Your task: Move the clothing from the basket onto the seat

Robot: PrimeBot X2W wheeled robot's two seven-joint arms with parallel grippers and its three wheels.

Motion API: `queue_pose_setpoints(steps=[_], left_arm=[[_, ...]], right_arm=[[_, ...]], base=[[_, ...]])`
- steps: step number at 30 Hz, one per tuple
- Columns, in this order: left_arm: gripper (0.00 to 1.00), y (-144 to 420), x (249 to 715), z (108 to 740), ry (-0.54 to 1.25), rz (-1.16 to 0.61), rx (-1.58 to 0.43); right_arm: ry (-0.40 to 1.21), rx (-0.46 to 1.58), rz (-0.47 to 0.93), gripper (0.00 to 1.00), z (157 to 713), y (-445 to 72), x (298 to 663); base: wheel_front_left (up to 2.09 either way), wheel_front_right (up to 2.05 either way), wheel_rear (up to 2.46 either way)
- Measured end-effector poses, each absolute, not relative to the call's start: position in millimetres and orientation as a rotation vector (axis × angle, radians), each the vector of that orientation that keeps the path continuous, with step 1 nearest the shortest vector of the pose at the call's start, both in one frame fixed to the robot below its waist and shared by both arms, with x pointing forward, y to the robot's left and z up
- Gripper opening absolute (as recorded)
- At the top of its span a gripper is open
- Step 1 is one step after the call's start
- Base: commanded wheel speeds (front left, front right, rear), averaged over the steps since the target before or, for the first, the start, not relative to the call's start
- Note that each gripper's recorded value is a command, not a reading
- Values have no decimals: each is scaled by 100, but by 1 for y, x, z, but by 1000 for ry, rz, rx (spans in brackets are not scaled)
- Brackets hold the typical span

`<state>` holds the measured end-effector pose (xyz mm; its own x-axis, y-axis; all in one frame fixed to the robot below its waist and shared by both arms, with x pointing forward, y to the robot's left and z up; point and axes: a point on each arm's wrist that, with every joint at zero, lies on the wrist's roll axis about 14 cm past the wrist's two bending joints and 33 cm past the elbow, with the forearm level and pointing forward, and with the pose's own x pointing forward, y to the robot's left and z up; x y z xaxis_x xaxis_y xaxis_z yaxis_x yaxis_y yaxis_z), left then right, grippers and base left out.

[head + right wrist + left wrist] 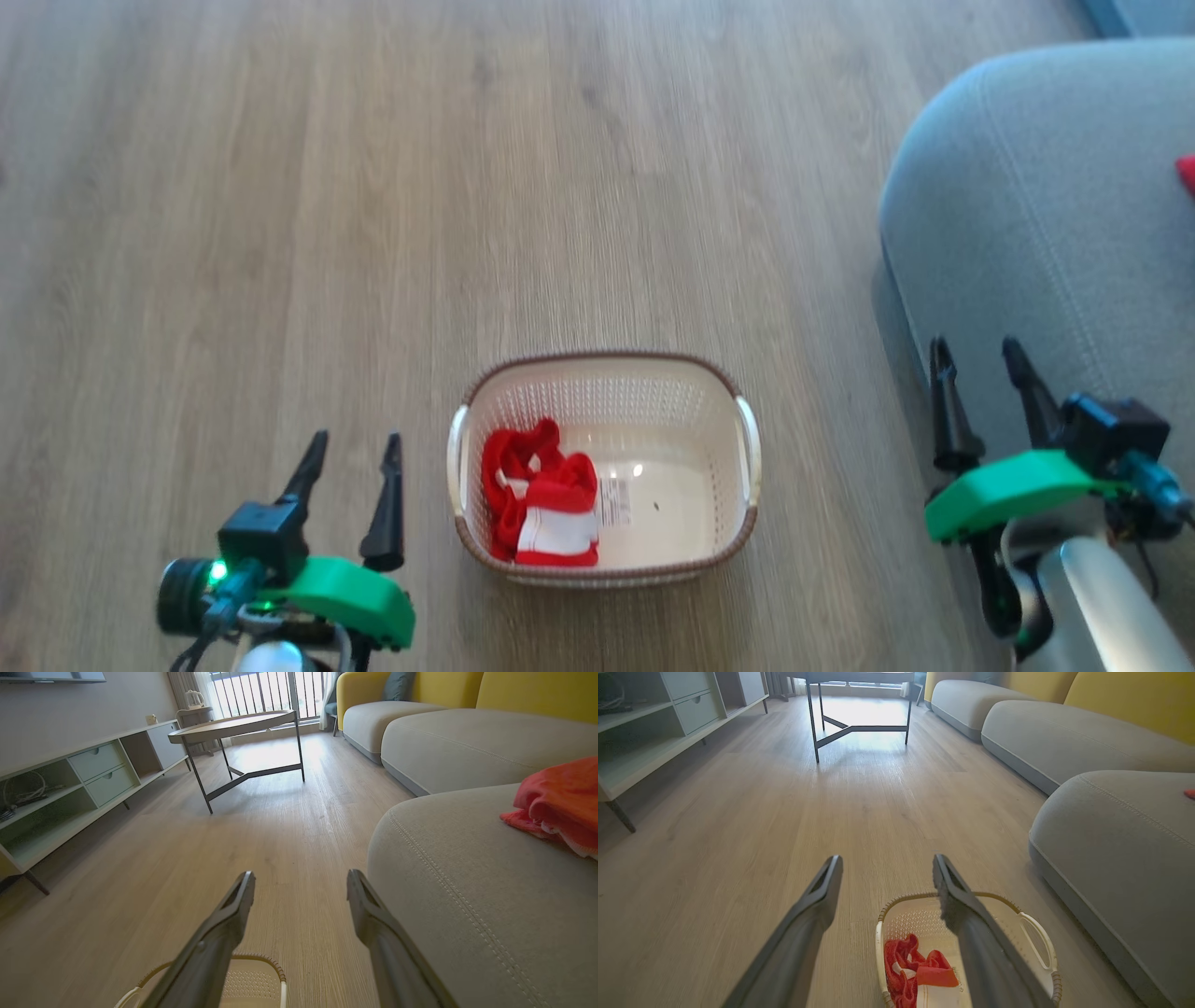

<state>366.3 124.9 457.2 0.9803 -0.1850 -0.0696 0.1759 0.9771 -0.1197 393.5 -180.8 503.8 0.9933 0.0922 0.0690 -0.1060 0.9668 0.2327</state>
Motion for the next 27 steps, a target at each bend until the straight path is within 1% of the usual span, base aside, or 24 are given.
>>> queue_pose_setpoints(steps=[5, 7, 13, 27], left_arm=[[100, 110, 379, 441, 130, -223, -121], [100, 99, 391, 429, 161, -254, -125], [100, 75, 405, 402, 232, -319, -140], [100, 12, 450, 321, 391, -519, -125]], right_arm=[[-79, 235, 102, 100, 509, -182, 416], [-86, 228, 108, 100, 509, -181, 430], [-71, 222, 112, 100, 499, -180, 451], [-1, 208, 132, 100, 447, -176, 509]], base=[[0, 0, 0], [0, 0, 0], [0, 0, 0], [0, 0, 0]])
